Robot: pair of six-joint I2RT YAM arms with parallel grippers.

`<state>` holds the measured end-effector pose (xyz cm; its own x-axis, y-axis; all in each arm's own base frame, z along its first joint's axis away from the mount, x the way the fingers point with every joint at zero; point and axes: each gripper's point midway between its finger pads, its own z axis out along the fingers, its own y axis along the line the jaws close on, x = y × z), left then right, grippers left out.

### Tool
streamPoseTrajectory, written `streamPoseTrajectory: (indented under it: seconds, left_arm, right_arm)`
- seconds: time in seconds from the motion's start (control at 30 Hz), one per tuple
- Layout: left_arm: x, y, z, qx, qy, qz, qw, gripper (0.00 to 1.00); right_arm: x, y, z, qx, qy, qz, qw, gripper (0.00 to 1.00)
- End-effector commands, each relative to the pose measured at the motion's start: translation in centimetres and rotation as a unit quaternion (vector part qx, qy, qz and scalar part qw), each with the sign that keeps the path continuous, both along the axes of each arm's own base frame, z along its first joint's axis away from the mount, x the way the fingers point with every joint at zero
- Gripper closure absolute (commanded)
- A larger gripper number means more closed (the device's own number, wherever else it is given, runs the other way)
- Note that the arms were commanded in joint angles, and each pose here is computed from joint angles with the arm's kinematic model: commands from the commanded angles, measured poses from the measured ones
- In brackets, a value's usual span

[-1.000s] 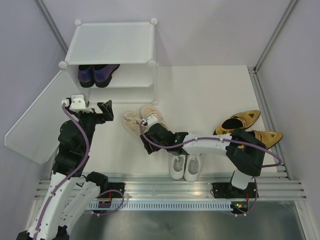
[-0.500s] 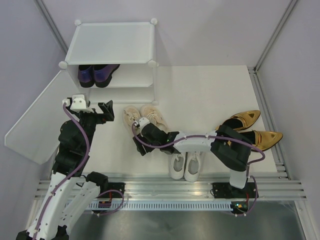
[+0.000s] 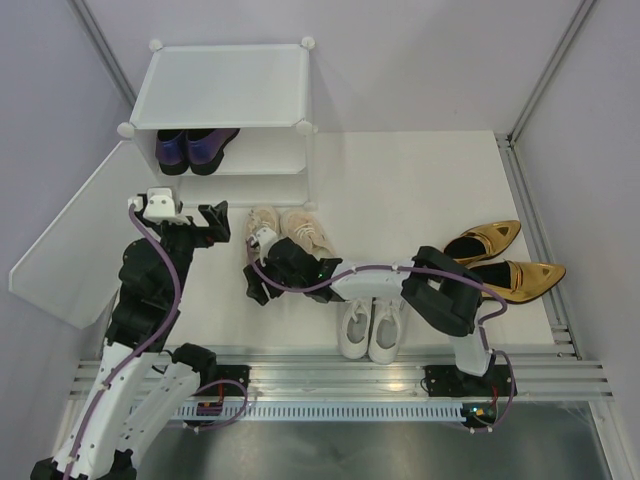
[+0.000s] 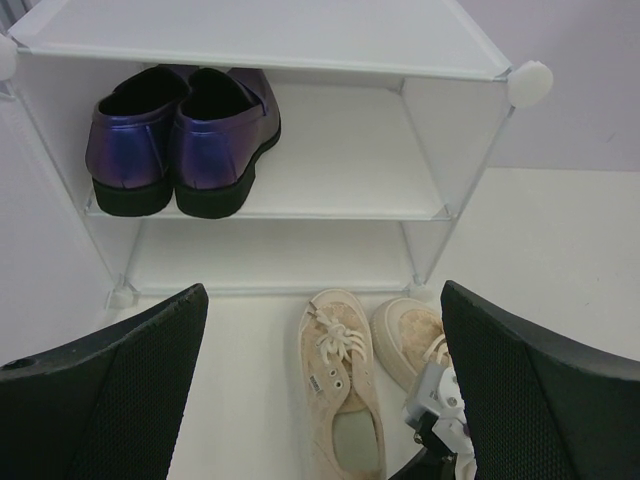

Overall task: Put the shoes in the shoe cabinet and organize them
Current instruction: Adjust the shoe at the center of the board, then pick up the shoe from the center of the board.

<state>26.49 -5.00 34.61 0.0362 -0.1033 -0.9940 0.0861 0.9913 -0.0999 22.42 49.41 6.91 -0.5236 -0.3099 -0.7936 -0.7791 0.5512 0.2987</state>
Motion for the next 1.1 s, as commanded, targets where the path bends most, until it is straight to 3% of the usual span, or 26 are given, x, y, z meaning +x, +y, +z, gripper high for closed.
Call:
streamPoseTrajectory:
  seconds: [0.0, 0.2, 0.37, 0.57, 0.7, 0.8, 1.07]
  left_arm:
    - [0.6, -0.3, -0.6, -0.004, 0.007, 0.0, 1.0, 0.0]
    - [1.2, -0.8, -1.3, -0.004, 0.024, -0.005, 1.0, 0.0]
    - [1.7, -1.1, -2.1, -0.001, 0.038, -0.007, 0.999, 0.0]
    - [2.4, -1.6, -3.6, 0.005, 0.067, -0.011, 0.998, 0.0]
    - [3.4, -2.9, -6.2, 0.019, 0.116, -0.039, 0.992, 0.0]
    - [4.4, -3.8, -7.8, 0.029, 0.171, -0.05, 0.984, 0.0]
    - [4.8, -4.2, -8.1, 0.021, 0.174, -0.063, 0.982, 0.0]
  right_arm:
    - [1.5, 1.3, 3.4, 0.053, -0.028, 0.006, 0.998, 0.28]
    - [1.6, -3.2, 6.5, 0.07, -0.024, -0.028, 0.997, 0.28]
    - [2.5, -7.1, 12.9, 0.096, -0.031, -0.116, 0.988, 0.26]
    - [3.8, -12.7, 25.5, 0.211, -0.046, -0.261, 0.941, 0.22]
    - [3.1, -16.0, 32.8, 0.285, -0.053, -0.298, 0.91, 0.13]
    - [2.6, -17.8, 35.6, 0.309, -0.054, -0.313, 0.896, 0.1]
    - [2.6, -20.3, 38.1, 0.325, -0.083, -0.336, 0.88, 0.08]
